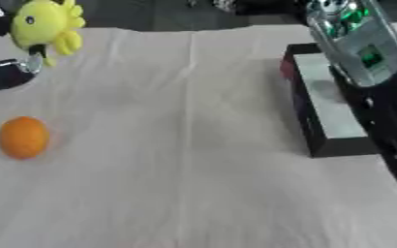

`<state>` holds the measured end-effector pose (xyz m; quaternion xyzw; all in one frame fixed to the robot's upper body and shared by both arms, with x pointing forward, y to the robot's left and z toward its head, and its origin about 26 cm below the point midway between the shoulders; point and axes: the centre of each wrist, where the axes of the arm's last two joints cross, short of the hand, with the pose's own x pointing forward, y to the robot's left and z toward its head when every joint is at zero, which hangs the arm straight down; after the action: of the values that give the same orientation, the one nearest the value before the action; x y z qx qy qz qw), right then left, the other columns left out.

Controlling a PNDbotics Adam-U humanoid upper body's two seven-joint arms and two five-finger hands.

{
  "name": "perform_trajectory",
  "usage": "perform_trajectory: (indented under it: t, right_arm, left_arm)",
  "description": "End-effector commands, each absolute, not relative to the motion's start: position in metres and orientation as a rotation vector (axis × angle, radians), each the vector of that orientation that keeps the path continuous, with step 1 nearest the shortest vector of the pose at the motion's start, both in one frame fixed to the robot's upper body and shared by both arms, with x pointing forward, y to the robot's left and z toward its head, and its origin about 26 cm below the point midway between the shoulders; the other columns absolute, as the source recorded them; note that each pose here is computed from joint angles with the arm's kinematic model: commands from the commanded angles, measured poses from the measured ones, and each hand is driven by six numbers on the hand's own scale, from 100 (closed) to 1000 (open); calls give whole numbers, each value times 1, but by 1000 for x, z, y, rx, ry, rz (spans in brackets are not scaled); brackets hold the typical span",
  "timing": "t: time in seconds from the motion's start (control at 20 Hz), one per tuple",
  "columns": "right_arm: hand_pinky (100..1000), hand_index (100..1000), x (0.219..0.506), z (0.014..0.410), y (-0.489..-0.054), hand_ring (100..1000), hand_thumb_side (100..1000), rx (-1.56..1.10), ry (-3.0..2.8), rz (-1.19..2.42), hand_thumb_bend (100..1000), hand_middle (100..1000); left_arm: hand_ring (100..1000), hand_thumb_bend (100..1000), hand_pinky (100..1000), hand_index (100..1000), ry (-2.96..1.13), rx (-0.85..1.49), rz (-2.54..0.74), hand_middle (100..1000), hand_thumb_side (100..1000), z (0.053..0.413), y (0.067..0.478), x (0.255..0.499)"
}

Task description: Pick up the objects with one hand, pass them to the other hand, and then place them into the box on the other side of the table.

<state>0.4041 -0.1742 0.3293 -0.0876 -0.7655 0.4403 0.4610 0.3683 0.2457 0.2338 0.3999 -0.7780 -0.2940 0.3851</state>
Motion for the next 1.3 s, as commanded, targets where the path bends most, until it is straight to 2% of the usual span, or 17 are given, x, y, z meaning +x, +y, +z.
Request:
perform_trajectory:
  t: [0.05,0.5,1.3]
  right_arm:
    - [877,923,402,337,-164,911,482,-210,-1899,1125,232,917]
    - [878,925,405,326,-130,915,521,-137,-1833,1261,229,919]
    - [877,942,404,307,-108,924,617,87,-1685,1357,214,926]
  left_arm:
    - [615,119,698,519,-2038,1059,-728,507,100,236,239,365]
    - [613,113,696,519,-2084,1064,-744,507,100,219,220,373]
    - [612,113,694,516,-2165,1131,-810,506,100,202,190,380]
